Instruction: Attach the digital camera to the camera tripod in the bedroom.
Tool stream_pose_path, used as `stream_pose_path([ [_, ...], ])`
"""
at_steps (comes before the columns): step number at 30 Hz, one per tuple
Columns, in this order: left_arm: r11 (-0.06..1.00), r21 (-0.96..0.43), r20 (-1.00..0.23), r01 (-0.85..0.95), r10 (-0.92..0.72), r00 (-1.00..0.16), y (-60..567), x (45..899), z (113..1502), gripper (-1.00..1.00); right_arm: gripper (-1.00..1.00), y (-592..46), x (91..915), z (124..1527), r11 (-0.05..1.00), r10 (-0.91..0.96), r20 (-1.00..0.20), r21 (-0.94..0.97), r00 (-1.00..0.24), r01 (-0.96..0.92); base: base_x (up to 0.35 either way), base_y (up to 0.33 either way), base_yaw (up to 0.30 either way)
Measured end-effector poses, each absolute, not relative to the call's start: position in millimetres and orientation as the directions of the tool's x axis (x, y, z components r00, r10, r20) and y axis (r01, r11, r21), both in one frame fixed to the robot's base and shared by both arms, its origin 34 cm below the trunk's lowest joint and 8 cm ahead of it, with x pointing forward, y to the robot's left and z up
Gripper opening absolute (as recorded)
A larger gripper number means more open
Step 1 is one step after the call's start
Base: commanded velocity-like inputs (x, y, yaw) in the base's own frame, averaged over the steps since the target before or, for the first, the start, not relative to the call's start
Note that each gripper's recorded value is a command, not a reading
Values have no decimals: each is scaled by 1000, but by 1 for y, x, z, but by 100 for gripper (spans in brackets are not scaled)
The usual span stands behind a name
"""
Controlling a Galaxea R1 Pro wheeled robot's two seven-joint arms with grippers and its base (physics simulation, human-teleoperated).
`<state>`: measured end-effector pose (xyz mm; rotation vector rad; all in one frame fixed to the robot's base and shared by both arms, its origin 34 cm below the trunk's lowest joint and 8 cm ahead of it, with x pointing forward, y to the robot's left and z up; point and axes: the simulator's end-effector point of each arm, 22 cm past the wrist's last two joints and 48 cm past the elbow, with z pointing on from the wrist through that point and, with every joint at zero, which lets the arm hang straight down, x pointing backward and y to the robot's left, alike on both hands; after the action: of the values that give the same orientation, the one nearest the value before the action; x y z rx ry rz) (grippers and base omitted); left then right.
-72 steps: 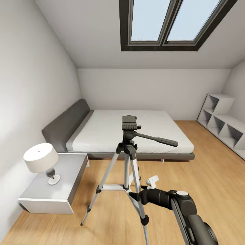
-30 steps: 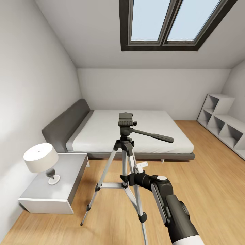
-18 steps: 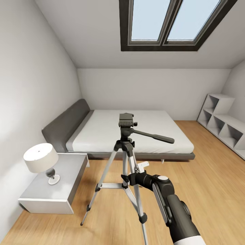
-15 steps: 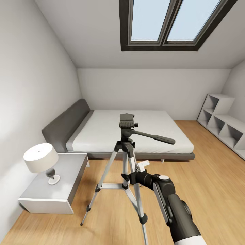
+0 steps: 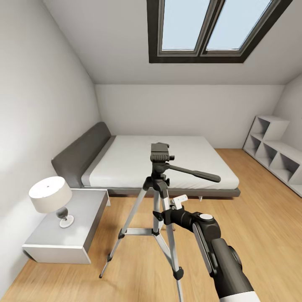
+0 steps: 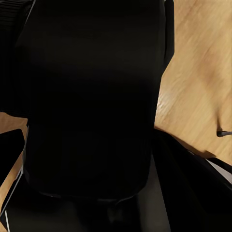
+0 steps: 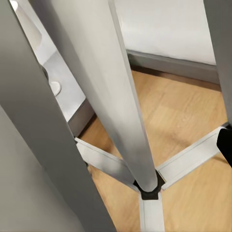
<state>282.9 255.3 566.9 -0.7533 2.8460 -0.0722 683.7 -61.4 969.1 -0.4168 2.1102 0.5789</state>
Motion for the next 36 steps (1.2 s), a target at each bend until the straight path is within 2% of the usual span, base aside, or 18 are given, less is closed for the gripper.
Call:
stream_pose_path([
  [10,869,-97,-177,-486,-495,-851,255,283,567,-100,100,-65,680,963,838,-82,-808,261,-583,-479,0,0,0],
  [11,869,-97,-177,-486,-495,-851,255,283,567,-100,-100,-66,680,962,839,-84,-808,259,-584,-478,0,0,0],
  [36,866,-96,-177,-491,-501,-847,256,283,567,-100,-100,-77,680,953,846,-88,-798,256,-596,-467,0,0,0],
])
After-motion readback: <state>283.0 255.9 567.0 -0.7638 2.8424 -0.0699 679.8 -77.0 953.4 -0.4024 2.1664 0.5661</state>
